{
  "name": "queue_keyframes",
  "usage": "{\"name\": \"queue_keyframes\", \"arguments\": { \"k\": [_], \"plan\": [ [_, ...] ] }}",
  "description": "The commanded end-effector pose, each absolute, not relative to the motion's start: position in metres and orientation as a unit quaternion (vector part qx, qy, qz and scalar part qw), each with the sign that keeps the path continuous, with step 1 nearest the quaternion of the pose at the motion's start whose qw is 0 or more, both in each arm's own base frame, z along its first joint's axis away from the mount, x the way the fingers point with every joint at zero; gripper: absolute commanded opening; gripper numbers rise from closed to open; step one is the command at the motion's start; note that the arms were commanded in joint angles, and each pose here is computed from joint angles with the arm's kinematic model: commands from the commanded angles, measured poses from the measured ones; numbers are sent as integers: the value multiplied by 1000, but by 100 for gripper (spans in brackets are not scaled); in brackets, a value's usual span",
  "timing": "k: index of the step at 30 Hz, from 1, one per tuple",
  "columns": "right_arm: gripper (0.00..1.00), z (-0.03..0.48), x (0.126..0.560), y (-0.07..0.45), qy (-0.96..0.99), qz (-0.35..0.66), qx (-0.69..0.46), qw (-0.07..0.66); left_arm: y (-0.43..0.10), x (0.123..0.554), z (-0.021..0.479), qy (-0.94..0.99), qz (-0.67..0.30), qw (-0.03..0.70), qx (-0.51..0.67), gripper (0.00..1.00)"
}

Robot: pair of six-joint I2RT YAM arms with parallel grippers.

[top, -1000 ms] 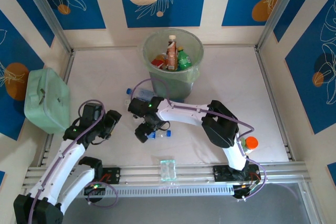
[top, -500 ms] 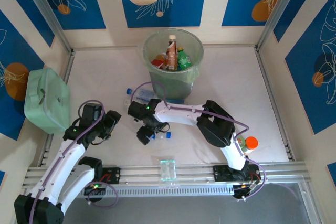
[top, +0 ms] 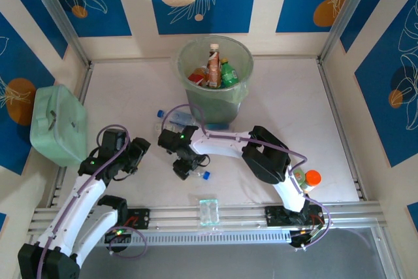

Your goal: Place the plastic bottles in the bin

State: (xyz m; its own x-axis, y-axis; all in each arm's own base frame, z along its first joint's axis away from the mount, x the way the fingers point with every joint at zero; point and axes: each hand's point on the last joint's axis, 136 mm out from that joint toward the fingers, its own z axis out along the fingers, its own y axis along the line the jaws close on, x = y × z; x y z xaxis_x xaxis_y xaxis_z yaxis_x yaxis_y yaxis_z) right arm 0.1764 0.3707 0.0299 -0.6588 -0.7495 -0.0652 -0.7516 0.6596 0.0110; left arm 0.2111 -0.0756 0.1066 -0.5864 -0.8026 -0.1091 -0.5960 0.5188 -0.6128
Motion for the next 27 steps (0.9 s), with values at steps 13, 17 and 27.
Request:
{"name": "queue_keyframes", "arguments": {
  "k": [13,17,27],
  "plan": [
    [54,146,173,375,911,114,-375,132,-70,213,121,853,-260,212,-401,69],
    [52,196,182,374,907,156,-348,178,-72,218,130,860,-263,224,-375,69],
    [49,333,246,339,898,273,-198,283,-98,233,140,888,-294,210,-286,68]
  ]
}}
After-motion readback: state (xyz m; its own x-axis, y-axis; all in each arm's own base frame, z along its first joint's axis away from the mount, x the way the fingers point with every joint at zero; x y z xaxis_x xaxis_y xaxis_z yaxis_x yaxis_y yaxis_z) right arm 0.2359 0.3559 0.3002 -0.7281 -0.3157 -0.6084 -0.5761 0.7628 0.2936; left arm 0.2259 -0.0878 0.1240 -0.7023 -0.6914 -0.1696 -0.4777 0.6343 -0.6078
